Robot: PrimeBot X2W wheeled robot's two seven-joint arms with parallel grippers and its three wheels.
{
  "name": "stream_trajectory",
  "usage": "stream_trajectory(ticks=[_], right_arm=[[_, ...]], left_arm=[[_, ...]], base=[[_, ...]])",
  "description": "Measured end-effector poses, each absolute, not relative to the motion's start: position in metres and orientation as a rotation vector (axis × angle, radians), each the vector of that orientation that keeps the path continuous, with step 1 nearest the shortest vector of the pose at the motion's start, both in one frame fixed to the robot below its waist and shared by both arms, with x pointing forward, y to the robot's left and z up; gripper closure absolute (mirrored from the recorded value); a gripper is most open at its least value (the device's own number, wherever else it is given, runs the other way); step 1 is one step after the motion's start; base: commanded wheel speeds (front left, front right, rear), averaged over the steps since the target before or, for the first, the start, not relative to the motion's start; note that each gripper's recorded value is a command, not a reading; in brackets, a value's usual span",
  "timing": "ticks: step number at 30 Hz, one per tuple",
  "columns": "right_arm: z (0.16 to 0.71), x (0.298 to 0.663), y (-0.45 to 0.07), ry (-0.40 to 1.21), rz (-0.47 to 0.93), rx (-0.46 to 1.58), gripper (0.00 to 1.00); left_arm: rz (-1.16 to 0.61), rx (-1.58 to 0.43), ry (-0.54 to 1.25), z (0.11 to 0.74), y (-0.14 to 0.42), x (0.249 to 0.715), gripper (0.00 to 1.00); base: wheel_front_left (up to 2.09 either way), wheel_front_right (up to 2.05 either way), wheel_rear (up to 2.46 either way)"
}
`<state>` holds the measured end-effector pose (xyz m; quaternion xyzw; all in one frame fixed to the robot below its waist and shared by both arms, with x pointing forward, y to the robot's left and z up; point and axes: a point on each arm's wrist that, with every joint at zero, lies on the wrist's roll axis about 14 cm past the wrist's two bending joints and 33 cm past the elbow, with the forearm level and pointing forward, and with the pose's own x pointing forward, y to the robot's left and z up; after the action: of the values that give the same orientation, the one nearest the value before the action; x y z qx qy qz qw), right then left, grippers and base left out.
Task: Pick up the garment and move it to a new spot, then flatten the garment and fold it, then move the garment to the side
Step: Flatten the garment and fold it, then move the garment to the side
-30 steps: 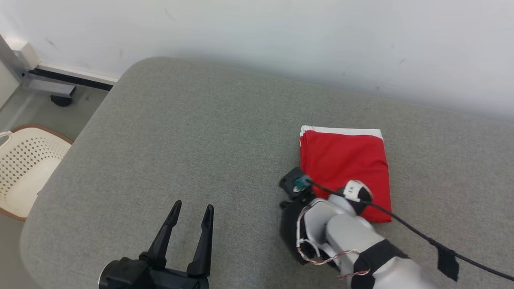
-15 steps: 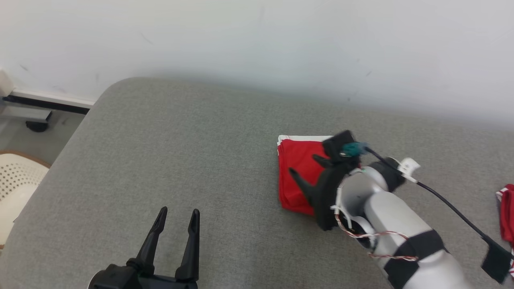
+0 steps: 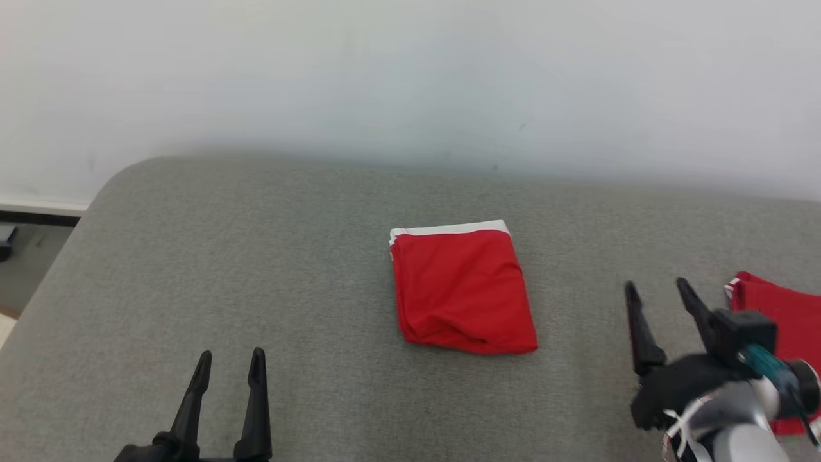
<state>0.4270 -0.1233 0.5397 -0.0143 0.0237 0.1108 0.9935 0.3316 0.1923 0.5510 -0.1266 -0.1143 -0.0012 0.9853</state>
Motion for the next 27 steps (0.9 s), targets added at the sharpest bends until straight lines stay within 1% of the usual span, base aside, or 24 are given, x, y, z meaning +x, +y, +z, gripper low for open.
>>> stream_trajectory(ticks=[6, 9, 13, 19, 27], right_arm=[[0.538, 0.397, -0.168, -0.048, 0.105, 0.076, 0.0], [0.53, 0.383, -0.176, -0.069, 0.081, 0.1, 0.0], [0.517, 0.371, -0.18, -0.057, 0.067, 0.102, 0.0], [0.505, 0.366, -0.178, -0.022, 0.07, 0.104, 0.0], [0.506, 0.372, -0.177, -0.025, 0.071, 0.128, 0.0]], left_arm=[[-0.022, -0.261, -0.214, 0.546, 0.188, 0.335, 0.0], [-0.039, -0.252, -0.212, 0.545, 0.186, 0.338, 0.0], [-0.062, -0.238, -0.182, 0.536, 0.18, 0.338, 0.0], [-0.078, -0.231, -0.161, 0.53, 0.176, 0.337, 0.0], [-0.076, -0.232, -0.152, 0.527, 0.177, 0.335, 0.0]], base=[[0.0, 0.0, 0.0], [0.0, 0.0, 0.0], [0.0, 0.0, 0.0], [0.0, 0.0, 0.0], [0.0, 0.0, 0.0]])
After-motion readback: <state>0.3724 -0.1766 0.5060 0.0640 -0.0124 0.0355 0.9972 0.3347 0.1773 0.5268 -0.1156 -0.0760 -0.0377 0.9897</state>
